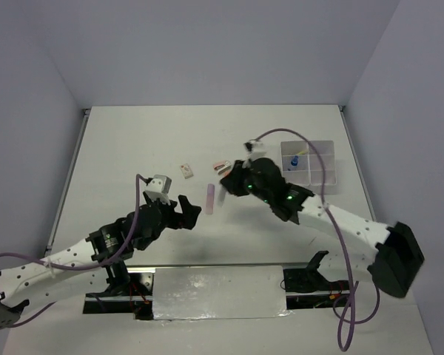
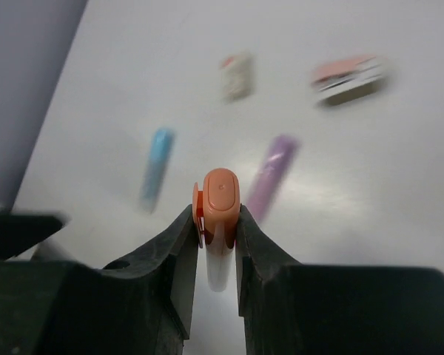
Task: Sort the stationery into containers
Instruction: Place the pen in the storage box.
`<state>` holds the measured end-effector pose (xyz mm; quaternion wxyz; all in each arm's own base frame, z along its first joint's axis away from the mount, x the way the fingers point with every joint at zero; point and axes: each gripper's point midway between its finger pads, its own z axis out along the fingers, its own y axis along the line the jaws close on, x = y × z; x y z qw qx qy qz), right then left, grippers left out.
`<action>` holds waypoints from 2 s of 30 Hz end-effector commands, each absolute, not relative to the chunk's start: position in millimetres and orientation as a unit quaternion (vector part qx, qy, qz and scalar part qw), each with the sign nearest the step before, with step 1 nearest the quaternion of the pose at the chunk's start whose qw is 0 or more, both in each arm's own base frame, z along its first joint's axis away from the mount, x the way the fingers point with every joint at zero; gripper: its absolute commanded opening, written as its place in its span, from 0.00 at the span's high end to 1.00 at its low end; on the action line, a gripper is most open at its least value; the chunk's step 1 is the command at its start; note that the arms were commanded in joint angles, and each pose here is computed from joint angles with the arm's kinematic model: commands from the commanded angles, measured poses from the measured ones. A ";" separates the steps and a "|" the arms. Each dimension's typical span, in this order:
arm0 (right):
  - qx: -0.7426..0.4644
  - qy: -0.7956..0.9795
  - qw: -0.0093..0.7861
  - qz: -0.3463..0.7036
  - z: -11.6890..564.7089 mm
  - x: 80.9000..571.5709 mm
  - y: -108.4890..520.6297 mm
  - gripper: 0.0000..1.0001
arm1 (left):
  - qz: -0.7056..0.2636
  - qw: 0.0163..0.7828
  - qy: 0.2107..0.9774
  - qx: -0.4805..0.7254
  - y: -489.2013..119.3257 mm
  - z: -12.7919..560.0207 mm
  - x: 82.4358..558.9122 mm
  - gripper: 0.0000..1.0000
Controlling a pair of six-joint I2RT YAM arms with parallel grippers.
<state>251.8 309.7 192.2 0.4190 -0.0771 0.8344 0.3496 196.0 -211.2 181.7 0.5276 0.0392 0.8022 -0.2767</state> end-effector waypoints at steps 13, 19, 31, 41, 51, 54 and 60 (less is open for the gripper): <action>0.356 0.631 0.687 -0.043 260.3 348.9 -59.8 1.00 | -0.248 0.454 0.854 0.053 -170.2 201.4 150.7 0.01; 0.404 0.651 0.639 -0.066 225.0 366.8 -99.0 1.00 | -0.218 0.466 0.857 0.025 -156.0 201.0 153.1 0.01; 0.395 0.674 0.623 -0.043 192.3 384.9 -98.2 1.00 | -0.199 0.472 0.859 0.002 -148.0 193.8 157.6 0.01; 0.385 0.716 0.581 -0.039 170.4 393.5 -89.7 0.18 | -0.128 0.495 0.841 -0.175 -94.3 174.4 168.9 0.01; 0.353 0.724 0.592 0.020 236.4 373.8 -51.5 0.00 | -0.020 0.441 0.877 -0.192 -98.4 112.0 227.1 0.01; 0.292 0.754 0.584 0.071 251.3 361.3 -14.1 0.00 | -0.019 0.425 0.885 -0.192 -100.3 101.3 243.5 0.01; 0.161 0.799 0.547 0.189 233.6 311.0 82.1 0.00 | -0.001 0.377 0.909 -0.176 -109.2 65.2 264.9 0.06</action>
